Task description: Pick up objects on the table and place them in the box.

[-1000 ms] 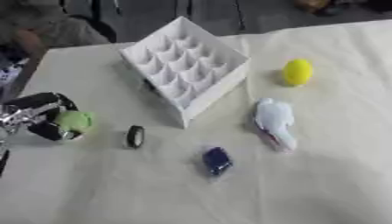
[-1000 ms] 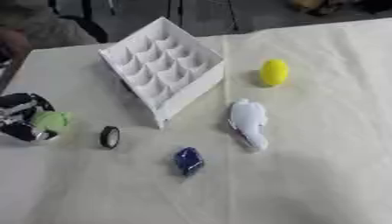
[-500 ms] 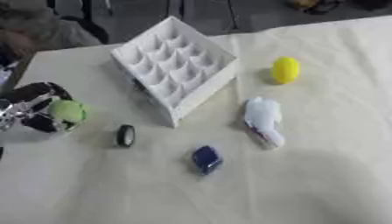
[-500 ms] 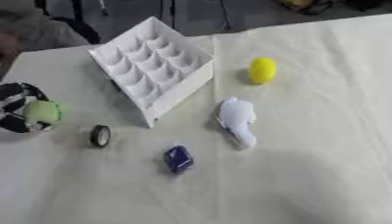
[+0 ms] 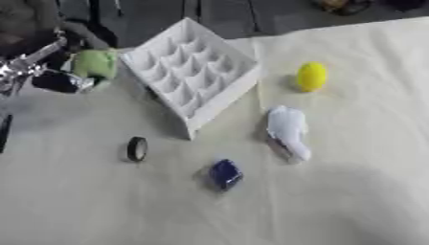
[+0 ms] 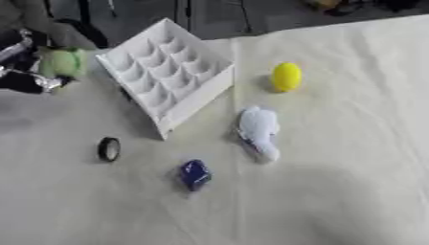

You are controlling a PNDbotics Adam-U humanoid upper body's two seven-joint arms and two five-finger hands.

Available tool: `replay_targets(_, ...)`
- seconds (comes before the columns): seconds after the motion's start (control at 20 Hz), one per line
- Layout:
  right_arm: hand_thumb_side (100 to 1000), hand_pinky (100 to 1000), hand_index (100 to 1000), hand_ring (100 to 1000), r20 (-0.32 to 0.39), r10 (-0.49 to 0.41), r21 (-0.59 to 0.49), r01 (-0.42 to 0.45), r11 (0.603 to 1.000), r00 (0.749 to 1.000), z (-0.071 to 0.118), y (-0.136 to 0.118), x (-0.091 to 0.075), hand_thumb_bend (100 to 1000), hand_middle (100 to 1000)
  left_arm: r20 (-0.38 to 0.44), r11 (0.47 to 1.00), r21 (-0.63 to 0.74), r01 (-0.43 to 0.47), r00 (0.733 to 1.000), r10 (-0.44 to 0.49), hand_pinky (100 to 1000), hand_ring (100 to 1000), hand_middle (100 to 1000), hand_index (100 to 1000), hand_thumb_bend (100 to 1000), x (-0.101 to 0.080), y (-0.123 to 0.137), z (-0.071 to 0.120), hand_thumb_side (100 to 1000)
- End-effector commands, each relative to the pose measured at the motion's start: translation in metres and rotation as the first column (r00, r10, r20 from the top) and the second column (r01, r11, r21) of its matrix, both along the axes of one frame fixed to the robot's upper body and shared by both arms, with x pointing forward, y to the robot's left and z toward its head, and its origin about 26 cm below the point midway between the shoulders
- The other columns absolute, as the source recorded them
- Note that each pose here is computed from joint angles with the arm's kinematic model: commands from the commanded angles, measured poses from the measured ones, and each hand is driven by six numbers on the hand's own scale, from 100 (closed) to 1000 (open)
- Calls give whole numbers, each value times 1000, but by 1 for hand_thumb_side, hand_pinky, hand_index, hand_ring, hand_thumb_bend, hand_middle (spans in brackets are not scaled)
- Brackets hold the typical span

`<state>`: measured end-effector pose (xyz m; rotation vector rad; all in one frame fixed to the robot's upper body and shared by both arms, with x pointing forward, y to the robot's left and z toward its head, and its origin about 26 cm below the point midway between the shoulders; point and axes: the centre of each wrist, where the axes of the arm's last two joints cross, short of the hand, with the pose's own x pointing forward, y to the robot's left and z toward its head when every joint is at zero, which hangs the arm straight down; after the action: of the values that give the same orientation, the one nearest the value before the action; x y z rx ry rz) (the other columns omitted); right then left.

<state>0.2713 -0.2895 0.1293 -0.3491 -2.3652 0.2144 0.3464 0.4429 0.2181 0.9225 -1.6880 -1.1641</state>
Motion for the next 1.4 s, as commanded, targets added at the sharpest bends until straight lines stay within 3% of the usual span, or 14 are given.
replay_targets(0.05,794,537,770,581,26,19,-21,-19,1000,999,9,0,-2,177,654,125,999,-29,14,992,-10,286,141,176,288,100,8,-7,29,320)
replay_targets(0.35,796,535,770,579,18,33,-26,-32,999,999,8,2,-2,175,654,230,988,-152,-3,973,38,313,159,200,313,100,38,-25,17,342)
replay_targets(0.6,797,534,770,578,15,43,-30,-42,999,999,8,3,-2,173,654,250,986,-163,-15,967,56,358,192,231,342,100,50,-30,5,315)
replay_targets(0.75,798,534,770,577,12,61,-35,-61,998,998,8,6,-1,172,654,255,977,-212,-15,964,70,374,198,235,346,100,66,-46,-3,322)
replay_targets(0.8,797,534,770,577,11,63,-36,-63,997,998,8,6,-1,171,654,259,975,-222,-12,963,71,388,210,248,359,100,71,-50,-6,175)
replay_targets(0.85,798,534,770,577,11,65,-37,-64,997,998,8,6,-1,171,654,263,972,-234,-6,962,69,388,210,248,359,100,75,-53,-10,318)
replay_targets(1.05,799,533,770,576,9,72,-37,-72,997,997,7,8,-1,173,654,285,959,-281,28,957,55,406,226,262,370,100,87,-68,-26,306)
replay_targets(1.25,798,532,770,575,9,77,-39,-77,996,997,7,8,-1,170,654,318,964,-262,50,947,38,489,306,338,456,100,92,-76,-35,318)
replay_targets(1.3,799,532,770,575,9,77,-39,-76,996,997,7,8,-1,169,654,328,966,-254,53,944,34,521,337,369,491,138,93,-78,-36,385)
replay_targets(1.35,799,532,770,575,9,76,-40,-76,996,997,7,8,-1,169,654,342,968,-243,61,939,27,618,455,478,620,425,93,-79,-36,540)
replay_targets(1.4,800,532,770,575,9,76,-40,-75,996,997,7,8,-1,170,654,354,970,-233,64,935,23,837,747,766,838,793,93,-80,-37,688)
